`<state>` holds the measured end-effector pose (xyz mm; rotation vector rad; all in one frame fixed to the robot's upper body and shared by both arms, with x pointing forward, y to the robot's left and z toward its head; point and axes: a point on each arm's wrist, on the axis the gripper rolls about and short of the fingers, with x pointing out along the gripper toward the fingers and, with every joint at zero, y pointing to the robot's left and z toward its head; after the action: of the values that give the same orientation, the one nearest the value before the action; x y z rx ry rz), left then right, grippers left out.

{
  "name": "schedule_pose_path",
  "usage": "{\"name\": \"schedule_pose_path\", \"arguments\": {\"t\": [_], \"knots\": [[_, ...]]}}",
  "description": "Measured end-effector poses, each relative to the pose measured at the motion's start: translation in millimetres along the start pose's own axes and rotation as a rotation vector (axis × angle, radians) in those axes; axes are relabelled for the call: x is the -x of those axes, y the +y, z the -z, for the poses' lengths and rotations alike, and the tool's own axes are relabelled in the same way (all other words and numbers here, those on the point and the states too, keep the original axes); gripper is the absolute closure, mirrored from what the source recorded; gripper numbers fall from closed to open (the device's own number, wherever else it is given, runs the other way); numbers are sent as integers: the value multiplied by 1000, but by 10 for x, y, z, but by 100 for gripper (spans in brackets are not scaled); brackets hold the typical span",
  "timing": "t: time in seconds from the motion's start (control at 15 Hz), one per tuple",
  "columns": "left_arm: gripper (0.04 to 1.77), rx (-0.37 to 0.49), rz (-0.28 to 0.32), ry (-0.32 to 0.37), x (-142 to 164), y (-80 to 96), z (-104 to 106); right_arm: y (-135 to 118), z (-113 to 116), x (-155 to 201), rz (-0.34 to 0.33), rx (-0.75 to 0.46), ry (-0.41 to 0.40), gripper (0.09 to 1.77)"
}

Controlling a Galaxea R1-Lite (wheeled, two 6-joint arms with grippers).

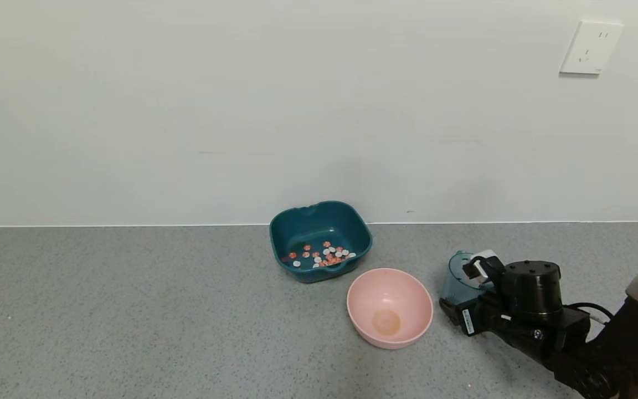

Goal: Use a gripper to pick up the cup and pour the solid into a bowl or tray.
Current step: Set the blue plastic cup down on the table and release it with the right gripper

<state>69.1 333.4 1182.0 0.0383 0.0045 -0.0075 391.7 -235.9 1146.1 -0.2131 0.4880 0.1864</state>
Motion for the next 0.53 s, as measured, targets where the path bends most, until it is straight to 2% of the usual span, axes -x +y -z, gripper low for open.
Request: {"name": "schedule_pose_path", "arguments": {"t": [0.27,0.53], "knots": [[9,0,0,0,0,0,0,-10,-22,40,-1,10,5,23],[9,0,0,0,0,0,0,-34,-77,172,-7,29,58,20]]}}
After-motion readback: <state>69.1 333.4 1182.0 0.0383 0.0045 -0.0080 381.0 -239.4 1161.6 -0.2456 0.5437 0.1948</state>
